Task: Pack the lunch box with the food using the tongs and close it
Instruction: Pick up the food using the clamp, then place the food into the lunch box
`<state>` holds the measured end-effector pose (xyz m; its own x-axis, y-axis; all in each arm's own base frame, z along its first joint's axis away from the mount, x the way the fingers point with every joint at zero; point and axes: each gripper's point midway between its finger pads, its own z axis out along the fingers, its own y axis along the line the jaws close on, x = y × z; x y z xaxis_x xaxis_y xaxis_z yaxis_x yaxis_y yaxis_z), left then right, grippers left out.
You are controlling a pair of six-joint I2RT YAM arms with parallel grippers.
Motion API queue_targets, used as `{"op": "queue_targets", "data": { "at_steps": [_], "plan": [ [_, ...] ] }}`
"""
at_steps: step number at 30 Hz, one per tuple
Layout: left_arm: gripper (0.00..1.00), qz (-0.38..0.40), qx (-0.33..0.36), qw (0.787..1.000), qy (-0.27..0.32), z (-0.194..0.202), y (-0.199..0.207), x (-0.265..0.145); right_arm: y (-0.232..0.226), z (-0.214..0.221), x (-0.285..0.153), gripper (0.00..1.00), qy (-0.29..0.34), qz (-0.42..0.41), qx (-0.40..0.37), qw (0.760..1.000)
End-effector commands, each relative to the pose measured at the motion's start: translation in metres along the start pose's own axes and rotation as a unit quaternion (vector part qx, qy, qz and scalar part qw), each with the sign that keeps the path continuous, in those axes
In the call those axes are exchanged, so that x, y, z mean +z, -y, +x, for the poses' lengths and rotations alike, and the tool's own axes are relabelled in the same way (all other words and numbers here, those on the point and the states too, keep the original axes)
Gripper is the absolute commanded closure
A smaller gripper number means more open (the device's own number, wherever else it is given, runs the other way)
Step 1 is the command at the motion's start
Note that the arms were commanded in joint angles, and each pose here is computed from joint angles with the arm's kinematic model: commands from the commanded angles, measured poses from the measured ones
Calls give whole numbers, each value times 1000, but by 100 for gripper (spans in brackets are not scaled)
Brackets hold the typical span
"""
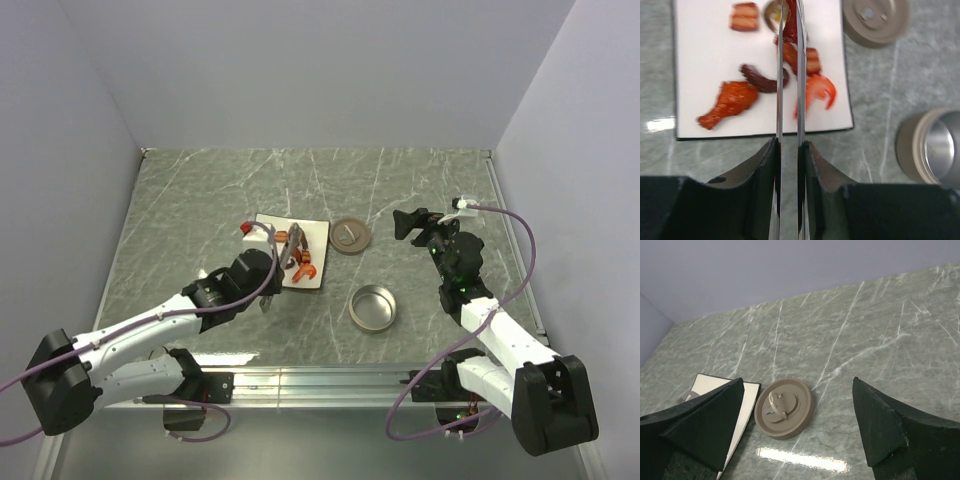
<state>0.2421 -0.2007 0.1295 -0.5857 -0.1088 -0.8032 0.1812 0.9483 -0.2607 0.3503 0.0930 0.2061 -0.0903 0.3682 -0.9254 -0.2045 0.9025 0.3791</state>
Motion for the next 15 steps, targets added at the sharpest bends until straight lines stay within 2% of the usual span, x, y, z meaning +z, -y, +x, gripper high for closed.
{"op": "queue_targets", "data": {
  "at_steps": [1, 11, 15],
  "plan": [
    [79, 67, 13, 998, 16, -13, 38, -4, -7, -19, 0, 5, 27, -4, 5, 1000],
    [79, 206, 50, 977, 0, 10, 106, -38, -3, -22, -3, 5, 31, 8, 6, 999],
    [79, 244, 57, 968, 1, 13, 122, -54, -4, -22, -4, 5, 30, 7, 7, 999]
  ]
}}
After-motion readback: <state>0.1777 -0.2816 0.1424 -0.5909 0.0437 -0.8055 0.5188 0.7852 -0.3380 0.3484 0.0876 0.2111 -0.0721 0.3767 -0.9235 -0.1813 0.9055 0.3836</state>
